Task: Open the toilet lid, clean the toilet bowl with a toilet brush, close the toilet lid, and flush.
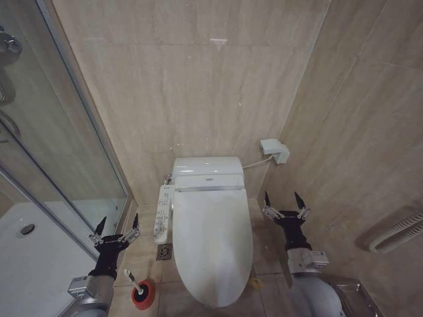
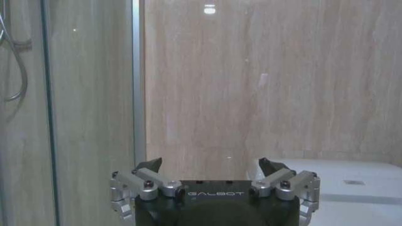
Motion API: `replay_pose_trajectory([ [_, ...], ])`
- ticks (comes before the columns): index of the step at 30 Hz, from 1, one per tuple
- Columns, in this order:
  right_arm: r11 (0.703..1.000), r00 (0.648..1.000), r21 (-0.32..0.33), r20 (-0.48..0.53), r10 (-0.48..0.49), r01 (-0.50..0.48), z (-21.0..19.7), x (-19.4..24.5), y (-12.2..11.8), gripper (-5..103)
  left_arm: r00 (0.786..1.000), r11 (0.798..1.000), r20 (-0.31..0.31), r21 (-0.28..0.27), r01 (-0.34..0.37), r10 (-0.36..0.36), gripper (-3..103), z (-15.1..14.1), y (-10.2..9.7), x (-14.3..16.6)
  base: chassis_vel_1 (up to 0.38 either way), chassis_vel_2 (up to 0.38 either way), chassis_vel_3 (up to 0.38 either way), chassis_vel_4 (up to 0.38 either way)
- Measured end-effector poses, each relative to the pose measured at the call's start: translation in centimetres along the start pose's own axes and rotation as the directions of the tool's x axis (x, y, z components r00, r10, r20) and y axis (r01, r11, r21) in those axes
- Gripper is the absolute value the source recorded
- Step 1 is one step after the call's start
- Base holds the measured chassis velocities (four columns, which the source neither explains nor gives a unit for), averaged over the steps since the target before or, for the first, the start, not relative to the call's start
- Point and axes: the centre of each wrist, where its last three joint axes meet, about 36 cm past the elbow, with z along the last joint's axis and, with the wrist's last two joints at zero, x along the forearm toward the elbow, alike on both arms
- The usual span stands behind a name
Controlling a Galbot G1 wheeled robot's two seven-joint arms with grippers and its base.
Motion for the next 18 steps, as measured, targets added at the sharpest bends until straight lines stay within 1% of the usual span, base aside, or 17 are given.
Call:
replay_pose_trajectory([
  [6, 1.0, 1.0, 0.0, 0.0, 0.0, 0.0, 0.0, 0.0, 0.0, 100, 1.0, 1.0, 0.021, 0.016, 0.0, 0.0, 100, 0.8, -0.1, -0.3, 0.0, 0.0, 0.0, 0.0],
  [9, 1.0, 1.0, 0.0, 0.0, 0.0, 0.0, 0.0, 0.0, 0.0, 100, 0.999, 1.0, 0.031, 0.016, -0.005, 0.005, 99, 1.2, 0.0, -0.4, 0.0, 0.0, 0.0, 0.0],
  [16, 1.0, 1.0, 0.0, 0.0, 0.0, 0.0, 0.0, 0.0, 0.0, 100, 1.0, 1.0, 0.03, 0.021, -0.005, 0.004, 99, 1.5, 0.1, -0.6, 0.0, 0.0, 0.0, 0.0],
  [17, 1.0, 1.0, 0.0, 0.0, 0.0, 0.0, 0.0, 0.0, 0.0, 100, 1.0, 1.0, 0.03, 0.022, -0.005, 0.004, 96, 1.5, 0.1, -0.6, 0.0, 0.0, 0.0, 0.0],
  [18, 1.0, 1.0, 0.0, 0.0, 0.0, 0.0, 0.0, 0.0, 0.0, 100, 1.0, 1.0, 0.03, 0.023, -0.005, 0.004, 96, 1.5, 0.2, -0.7, 0.0, 0.0, 0.0, 0.0],
])
